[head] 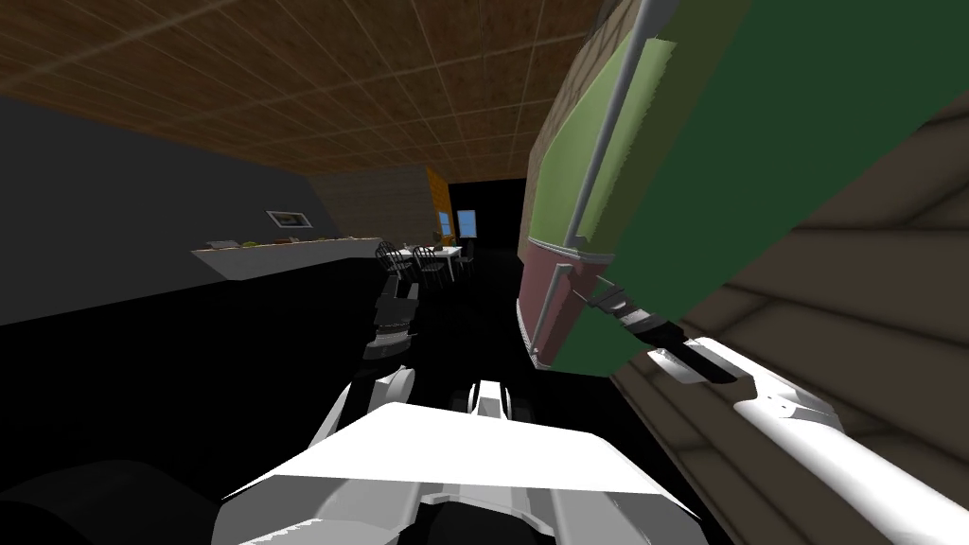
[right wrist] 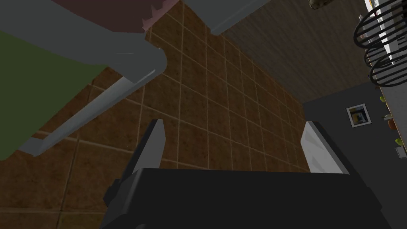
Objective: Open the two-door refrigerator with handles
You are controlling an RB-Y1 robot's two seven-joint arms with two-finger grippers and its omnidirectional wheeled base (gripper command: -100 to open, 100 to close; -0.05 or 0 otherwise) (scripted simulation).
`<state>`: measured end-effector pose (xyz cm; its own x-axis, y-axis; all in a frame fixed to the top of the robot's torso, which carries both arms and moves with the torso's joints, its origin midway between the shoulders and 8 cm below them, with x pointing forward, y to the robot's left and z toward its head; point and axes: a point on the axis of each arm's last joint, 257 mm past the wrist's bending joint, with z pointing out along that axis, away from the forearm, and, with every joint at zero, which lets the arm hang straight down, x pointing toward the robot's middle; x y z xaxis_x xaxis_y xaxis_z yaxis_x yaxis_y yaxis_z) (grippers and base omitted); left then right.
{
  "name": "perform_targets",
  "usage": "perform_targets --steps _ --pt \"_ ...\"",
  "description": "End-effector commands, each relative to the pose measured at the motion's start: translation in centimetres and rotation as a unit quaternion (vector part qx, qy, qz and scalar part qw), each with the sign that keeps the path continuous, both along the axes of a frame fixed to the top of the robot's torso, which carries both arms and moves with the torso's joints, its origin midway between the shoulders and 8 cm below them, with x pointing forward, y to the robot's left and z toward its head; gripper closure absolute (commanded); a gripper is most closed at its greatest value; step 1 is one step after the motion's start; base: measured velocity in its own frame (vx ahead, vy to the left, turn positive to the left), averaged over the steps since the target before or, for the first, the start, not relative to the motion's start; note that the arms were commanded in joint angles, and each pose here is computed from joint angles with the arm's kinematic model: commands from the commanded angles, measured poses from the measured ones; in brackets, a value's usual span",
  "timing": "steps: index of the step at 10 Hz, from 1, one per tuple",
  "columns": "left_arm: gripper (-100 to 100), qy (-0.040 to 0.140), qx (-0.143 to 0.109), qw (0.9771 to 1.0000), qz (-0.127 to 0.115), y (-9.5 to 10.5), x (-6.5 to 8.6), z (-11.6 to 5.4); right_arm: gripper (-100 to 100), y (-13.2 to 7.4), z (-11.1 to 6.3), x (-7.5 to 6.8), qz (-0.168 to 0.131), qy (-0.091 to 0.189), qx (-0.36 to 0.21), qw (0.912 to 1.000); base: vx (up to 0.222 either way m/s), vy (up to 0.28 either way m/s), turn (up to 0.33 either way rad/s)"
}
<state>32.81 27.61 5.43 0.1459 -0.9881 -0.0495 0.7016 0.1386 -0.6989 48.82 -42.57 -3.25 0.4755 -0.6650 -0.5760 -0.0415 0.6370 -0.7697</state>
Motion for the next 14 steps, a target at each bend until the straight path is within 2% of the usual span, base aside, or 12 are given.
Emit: perform_targets --steps 1,2,3,4,5,7,8,10,11,14 --pt "0 0.0 0.0 1.0 0.0 0.0 0.0 0.0 -100 -3.0 1.2 0.7 -0.033 -0.009 -0.057 0.9978 0.052 0.087 0.022" --pt "0 0.0 0.0 1.0 0.0 0.0 0.0 0.0 -100 -4.2 2.2 1.1 -0.046 -0.017 -0.083 0.9953 0.08 0.118 0.039" --pt "0 0.0 0.0 1.0 0.0 0.0 0.0 0.0 -100 -4.8 2.0 1.1 -0.052 -0.013 -0.087 0.9948 0.067 0.086 0.009" --pt "0 0.0 0.0 1.0 0.0 0.0 0.0 0.0 -100 -6.1 3.2 1.4 -0.066 -0.022 -0.115 0.9909 0.046 0.075 0.017" --pt "0 0.0 0.0 1.0 0.0 0.0 0.0 0.0 -100 -6.5 3.0 1.4 -0.07 -0.019 -0.115 0.9908 0.03 0.056 0.012" --pt "0 0.0 0.0 1.0 0.0 0.0 0.0 0.0 -100 -9.4 5.3 1.7 -0.101 -0.032 -0.166 0.9804 0.051 0.076 0.021" --pt "0 0.0 0.0 1.0 0.0 0.0 0.0 0.0 -100 -9.7 5.1 1.7 -0.104 -0.03 -0.166 0.9802 0.045 0.071 0.007" --pt "0 0.0 0.0 1.0 0.0 0.0 0.0 0.0 -100 -12.5 7.4 1.8 -0.134 -0.04 -0.211 0.9675 0.052 0.082 0.016" --pt "0 0.0 0.0 1.0 0.0 0.0 0.0 0.0 -100 -12.5 7.4 1.8 -0.134 -0.04 -0.21 0.9675 0.044 0.067 0.005" --pt "0 0.0 0.0 1.0 0.0 0.0 0.0 0.0 -100 -15.6 10.6 1.6 -0.171 -0.054 -0.264 0.9478 0.041 0.076 0.015"
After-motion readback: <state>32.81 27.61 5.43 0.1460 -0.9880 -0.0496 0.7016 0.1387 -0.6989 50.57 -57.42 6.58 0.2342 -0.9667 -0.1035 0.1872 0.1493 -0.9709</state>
